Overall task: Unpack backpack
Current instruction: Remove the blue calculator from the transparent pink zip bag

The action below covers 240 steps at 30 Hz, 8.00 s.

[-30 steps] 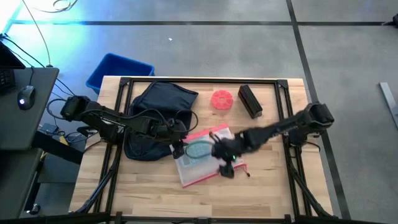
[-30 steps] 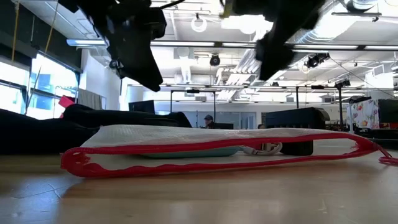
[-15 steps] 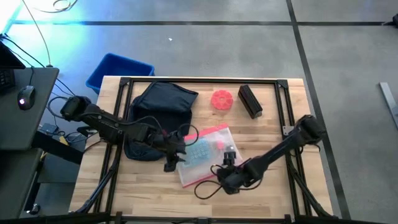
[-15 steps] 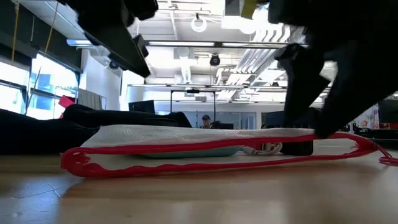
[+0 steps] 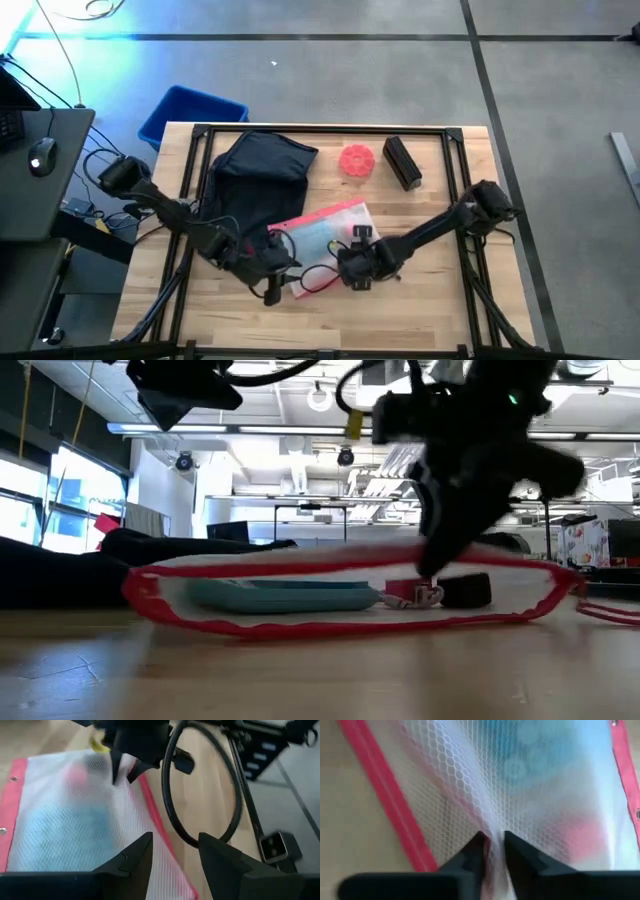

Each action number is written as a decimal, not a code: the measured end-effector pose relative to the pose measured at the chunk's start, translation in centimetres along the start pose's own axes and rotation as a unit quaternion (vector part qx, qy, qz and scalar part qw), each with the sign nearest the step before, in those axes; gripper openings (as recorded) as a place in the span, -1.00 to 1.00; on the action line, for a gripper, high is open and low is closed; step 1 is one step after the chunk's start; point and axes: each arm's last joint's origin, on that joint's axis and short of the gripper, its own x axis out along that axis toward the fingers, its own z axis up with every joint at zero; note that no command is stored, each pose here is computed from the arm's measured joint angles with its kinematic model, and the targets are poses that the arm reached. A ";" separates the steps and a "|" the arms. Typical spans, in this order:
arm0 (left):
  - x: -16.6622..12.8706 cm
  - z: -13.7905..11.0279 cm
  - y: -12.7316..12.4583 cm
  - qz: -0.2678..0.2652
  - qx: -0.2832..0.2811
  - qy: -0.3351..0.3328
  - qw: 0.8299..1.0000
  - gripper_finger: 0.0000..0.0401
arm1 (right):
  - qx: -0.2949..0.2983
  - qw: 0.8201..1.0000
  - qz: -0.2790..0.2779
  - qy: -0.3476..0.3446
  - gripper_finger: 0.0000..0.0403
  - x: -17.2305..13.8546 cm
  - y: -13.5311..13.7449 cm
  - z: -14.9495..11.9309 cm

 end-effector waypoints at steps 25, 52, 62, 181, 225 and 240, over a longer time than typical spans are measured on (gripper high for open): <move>8.8 -1.0 0.7 0.159 0.099 0.060 0.980 -0.06 | 0.131 0.974 0.182 -0.032 -1.00 -2.8 -5.0 3.8; 10.4 2.8 4.3 0.144 -0.211 0.000 0.967 -1.00 | 0.056 0.979 0.160 -0.110 -0.14 -8.9 5.2 -2.3; 10.5 4.7 3.3 0.069 -0.254 0.008 0.965 -1.00 | 0.205 0.973 0.039 -0.096 -0.13 -2.6 2.4 -6.7; 8.0 4.0 3.9 0.090 -0.005 0.194 0.977 -1.00 | 0.277 0.932 -0.072 -0.221 0.37 0.7 -1.8 -3.1; 6.5 4.4 3.0 0.076 0.057 0.200 0.975 -1.00 | 0.295 0.930 0.053 -0.214 -0.81 4.7 0.0 -2.2; 5.4 6.6 1.3 0.012 0.106 0.126 0.986 -1.00 | 0.255 0.929 0.050 -0.264 -0.12 1.8 0.3 -1.6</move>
